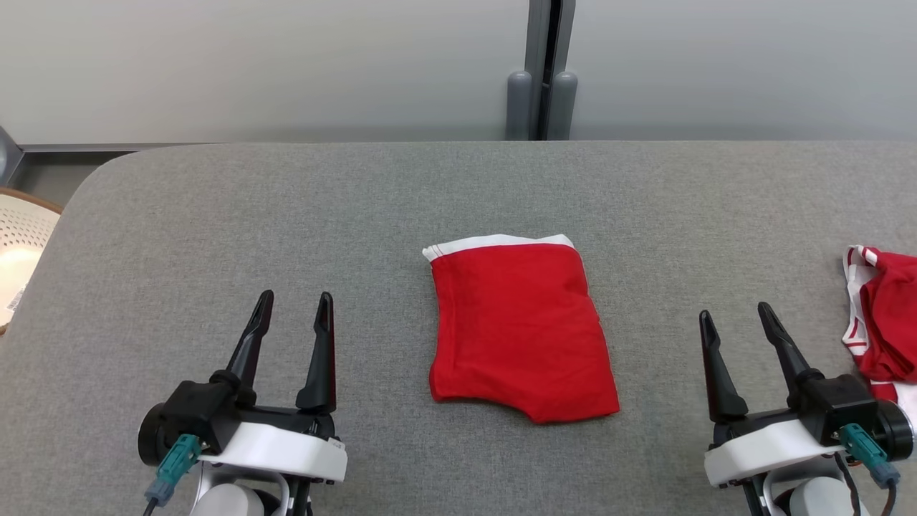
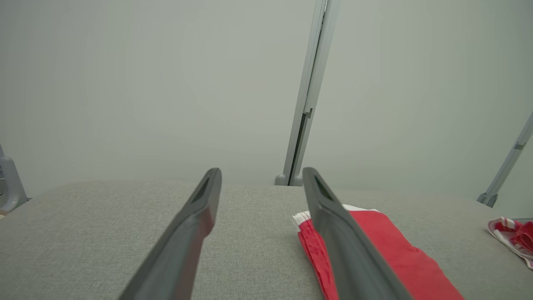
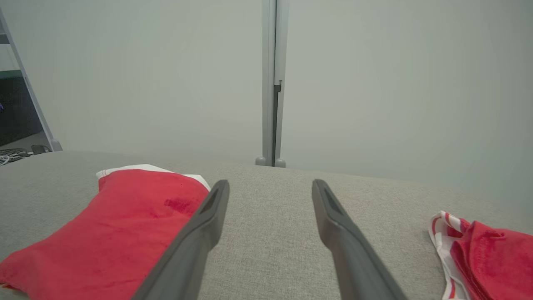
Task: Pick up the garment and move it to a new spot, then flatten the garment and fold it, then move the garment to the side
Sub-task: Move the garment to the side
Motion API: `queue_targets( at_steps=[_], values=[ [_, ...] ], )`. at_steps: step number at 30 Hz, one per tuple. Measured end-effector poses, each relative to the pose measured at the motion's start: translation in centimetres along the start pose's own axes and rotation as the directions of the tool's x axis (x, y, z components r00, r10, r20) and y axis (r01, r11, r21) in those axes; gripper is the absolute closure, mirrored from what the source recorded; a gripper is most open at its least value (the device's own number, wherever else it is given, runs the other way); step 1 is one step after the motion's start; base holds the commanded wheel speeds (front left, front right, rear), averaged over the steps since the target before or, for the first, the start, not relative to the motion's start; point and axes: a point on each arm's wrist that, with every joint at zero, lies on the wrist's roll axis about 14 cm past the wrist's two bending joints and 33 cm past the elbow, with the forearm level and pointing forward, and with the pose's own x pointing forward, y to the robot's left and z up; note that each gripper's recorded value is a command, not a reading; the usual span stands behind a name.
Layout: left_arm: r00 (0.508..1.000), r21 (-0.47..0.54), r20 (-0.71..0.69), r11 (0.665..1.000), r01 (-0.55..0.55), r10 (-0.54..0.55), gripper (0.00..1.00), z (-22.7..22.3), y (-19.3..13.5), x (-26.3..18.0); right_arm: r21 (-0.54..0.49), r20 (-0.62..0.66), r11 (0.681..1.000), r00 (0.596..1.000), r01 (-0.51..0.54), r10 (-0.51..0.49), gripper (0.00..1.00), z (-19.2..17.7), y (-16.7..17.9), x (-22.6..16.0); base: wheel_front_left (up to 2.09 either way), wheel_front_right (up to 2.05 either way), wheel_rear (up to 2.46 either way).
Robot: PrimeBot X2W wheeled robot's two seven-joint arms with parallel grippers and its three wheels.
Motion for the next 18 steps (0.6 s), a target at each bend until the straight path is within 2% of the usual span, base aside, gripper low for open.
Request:
queue_targets(
  at_steps=[8, 13, 18],
  values=[
    [1.000, 0.005, -0.020, 1.000, -0.011, 0.011, 0.00, -0.6, 0.4, -0.2, 0.068, -0.016, 0.997, 0.999, -0.039, 0.040, 0.00, -0.8, 1.8, 1.0, 0.00, 0.00, 0.00],
    [0.998, -0.001, -0.062, 1.000, -0.025, 0.025, 0.00, -2.0, 1.0, -0.2, 0.168, -0.107, 0.981, 0.988, -0.096, 0.115, 0.00, -3.1, 4.6, 2.6, 0.00, 0.00, 0.00],
    [0.996, 0.006, -0.084, 0.999, -0.039, 0.040, 0.00, -2.9, 1.7, 0.7, 0.265, -0.220, 0.956, 0.957, -0.127, 0.188, 0.00, -6.0, 6.8, 4.8, 0.00, 0.00, 0.00]
  ],
)
